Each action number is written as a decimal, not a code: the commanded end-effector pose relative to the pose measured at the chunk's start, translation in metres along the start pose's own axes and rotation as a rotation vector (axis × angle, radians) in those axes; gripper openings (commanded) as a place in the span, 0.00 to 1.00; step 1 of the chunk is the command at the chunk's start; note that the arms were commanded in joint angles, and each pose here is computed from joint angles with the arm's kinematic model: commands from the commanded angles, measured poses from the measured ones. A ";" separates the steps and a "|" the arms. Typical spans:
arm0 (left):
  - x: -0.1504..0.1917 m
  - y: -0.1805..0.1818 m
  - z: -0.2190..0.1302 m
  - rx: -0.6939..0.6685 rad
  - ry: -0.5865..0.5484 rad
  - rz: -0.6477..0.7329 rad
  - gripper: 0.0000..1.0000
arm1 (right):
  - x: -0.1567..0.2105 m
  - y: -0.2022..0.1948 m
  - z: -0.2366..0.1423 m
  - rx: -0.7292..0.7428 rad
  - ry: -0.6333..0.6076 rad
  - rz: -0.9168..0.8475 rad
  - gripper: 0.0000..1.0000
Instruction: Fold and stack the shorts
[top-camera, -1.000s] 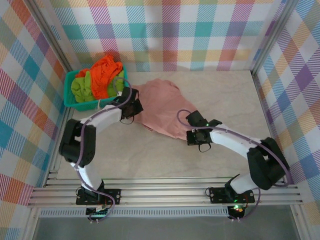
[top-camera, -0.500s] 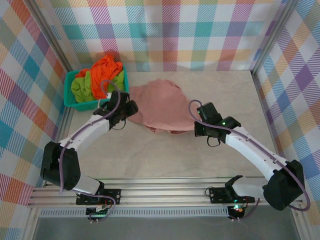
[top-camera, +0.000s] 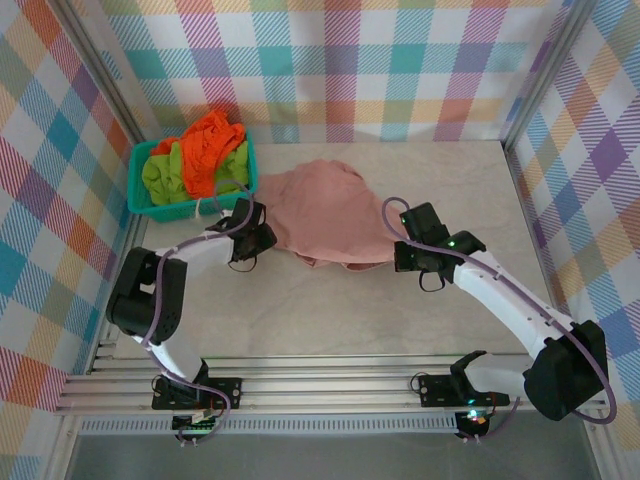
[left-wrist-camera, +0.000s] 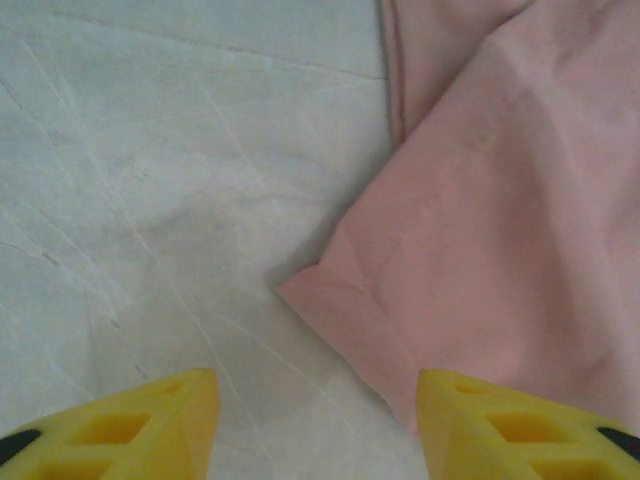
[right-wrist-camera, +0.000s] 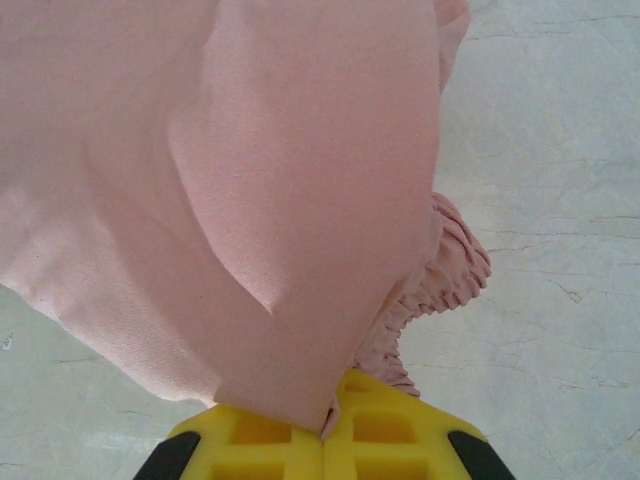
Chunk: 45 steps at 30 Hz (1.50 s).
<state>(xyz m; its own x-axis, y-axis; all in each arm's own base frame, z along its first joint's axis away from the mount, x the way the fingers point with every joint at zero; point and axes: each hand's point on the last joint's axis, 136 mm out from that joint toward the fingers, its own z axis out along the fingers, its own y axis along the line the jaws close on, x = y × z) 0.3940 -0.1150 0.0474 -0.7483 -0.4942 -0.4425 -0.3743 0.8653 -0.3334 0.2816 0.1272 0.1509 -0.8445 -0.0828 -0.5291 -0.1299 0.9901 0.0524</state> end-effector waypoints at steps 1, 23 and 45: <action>-0.011 -0.012 0.010 0.037 -0.010 -0.026 0.52 | 0.004 0.002 0.003 -0.012 0.017 -0.011 0.00; -0.024 -0.015 0.041 -0.002 0.008 -0.007 0.20 | 0.010 0.002 0.004 -0.018 0.032 -0.030 0.00; -0.165 -0.098 -0.224 0.298 -0.460 0.054 0.00 | -0.070 -0.010 -0.100 -0.023 -0.340 -0.099 0.00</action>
<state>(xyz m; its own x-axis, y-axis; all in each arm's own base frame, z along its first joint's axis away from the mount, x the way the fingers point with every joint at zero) 0.4477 -0.1160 0.2940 -0.4864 -0.5101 -0.7093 -0.1384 0.8466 -0.5139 0.2878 0.1165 0.2342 -0.6964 -0.1169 -0.7081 -0.1959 0.9801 0.0309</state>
